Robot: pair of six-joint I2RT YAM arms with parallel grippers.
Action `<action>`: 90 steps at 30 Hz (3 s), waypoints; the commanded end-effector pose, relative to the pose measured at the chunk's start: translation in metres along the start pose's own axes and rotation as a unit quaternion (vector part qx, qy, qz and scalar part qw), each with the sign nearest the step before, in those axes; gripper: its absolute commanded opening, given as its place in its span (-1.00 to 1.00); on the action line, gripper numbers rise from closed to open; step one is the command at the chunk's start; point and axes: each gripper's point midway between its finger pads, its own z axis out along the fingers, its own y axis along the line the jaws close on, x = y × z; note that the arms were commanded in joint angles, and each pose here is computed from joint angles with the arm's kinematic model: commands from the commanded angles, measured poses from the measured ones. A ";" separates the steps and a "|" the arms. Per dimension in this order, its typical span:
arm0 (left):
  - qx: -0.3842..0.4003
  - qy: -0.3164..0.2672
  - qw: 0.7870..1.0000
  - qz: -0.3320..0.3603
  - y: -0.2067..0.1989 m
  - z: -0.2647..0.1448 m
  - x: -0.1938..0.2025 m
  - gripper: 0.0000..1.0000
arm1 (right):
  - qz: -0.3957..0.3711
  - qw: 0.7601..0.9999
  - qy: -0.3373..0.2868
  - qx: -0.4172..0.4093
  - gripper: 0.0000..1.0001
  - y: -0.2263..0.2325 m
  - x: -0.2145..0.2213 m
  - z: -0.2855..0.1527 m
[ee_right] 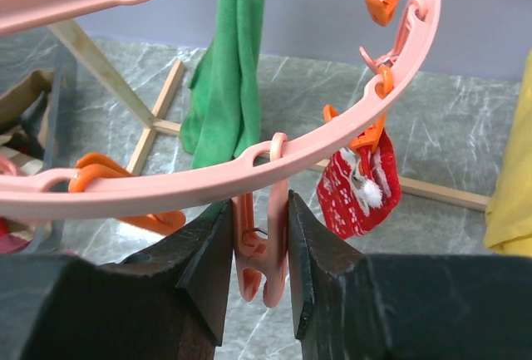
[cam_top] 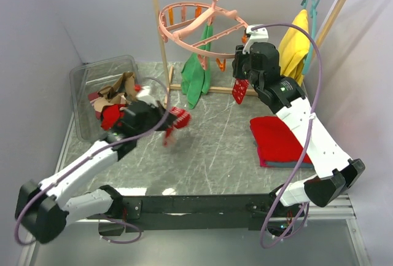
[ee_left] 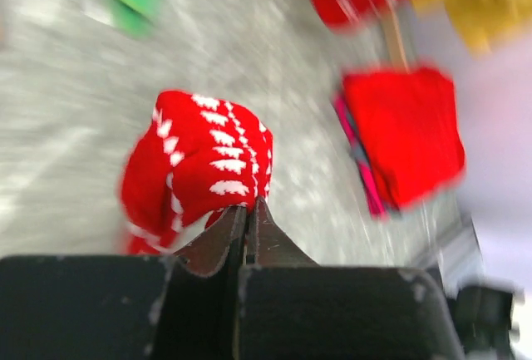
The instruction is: Remove the socks clipped to the hanger
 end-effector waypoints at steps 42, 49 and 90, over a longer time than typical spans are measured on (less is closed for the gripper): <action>-0.186 -0.145 0.940 -0.247 0.257 -0.066 -0.149 0.17 | 0.013 0.998 -0.036 -0.042 -1.00 0.008 -0.015 -0.022; -0.161 -0.173 0.953 -0.191 0.210 -0.087 -0.183 0.49 | 0.013 0.998 -0.034 -0.047 -1.00 0.010 -0.015 -0.022; 0.168 -0.189 0.953 0.167 -0.145 0.108 0.041 0.72 | 0.010 0.998 -0.034 -0.043 -1.00 0.010 -0.013 -0.026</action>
